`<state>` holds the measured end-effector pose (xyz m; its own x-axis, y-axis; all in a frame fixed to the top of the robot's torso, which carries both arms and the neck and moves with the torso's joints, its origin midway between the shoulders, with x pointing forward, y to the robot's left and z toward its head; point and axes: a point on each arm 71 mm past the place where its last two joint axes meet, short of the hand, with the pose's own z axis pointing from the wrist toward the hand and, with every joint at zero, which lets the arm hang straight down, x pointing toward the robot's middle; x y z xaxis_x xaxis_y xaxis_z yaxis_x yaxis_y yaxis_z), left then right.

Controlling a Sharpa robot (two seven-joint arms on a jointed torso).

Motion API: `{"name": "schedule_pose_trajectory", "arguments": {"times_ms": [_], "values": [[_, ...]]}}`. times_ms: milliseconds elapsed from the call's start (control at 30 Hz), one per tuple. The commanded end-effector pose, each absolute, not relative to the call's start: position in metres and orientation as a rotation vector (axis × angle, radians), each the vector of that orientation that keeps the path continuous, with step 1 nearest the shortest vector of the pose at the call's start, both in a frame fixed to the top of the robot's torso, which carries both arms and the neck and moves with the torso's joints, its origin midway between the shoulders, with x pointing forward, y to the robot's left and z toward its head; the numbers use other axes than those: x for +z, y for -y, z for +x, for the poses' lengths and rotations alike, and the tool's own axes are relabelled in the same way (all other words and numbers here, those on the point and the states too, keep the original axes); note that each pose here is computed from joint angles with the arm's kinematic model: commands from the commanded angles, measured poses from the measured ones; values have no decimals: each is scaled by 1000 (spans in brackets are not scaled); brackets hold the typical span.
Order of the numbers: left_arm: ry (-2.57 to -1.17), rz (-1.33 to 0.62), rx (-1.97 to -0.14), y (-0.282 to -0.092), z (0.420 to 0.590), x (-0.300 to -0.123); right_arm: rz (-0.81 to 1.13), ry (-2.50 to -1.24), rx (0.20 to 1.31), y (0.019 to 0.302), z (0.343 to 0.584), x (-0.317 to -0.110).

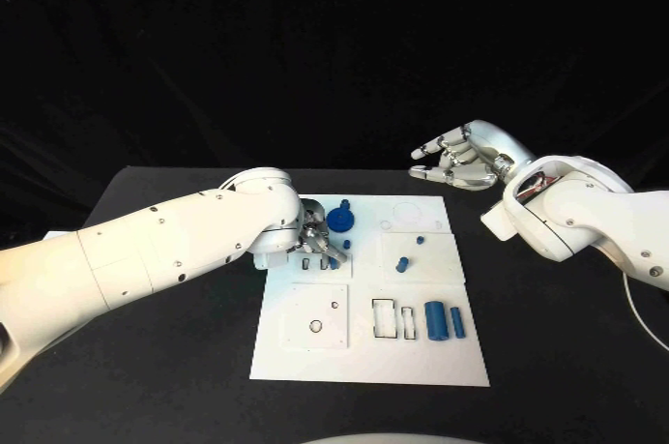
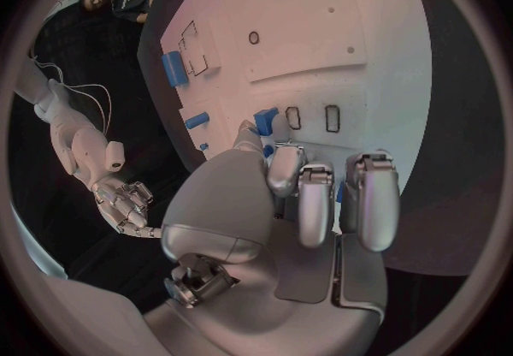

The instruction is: Assemble the parts on the task board

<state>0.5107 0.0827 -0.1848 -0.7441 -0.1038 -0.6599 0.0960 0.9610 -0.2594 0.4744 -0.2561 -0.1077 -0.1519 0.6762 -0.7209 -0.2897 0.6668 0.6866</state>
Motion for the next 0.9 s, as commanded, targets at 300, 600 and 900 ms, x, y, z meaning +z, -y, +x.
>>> {"name": "schedule_pose_trajectory", "arguments": {"times_ms": [300,600,900], "values": [[-2409,1,-290,-83,512,-187,316,-1510,876,253,473,-108],[-2417,9,-296,-83,511,-188,315,-1509,880,252,473,-108],[-2388,-45,-340,-85,513,-187,315,-1510,880,253,473,-108]]}}
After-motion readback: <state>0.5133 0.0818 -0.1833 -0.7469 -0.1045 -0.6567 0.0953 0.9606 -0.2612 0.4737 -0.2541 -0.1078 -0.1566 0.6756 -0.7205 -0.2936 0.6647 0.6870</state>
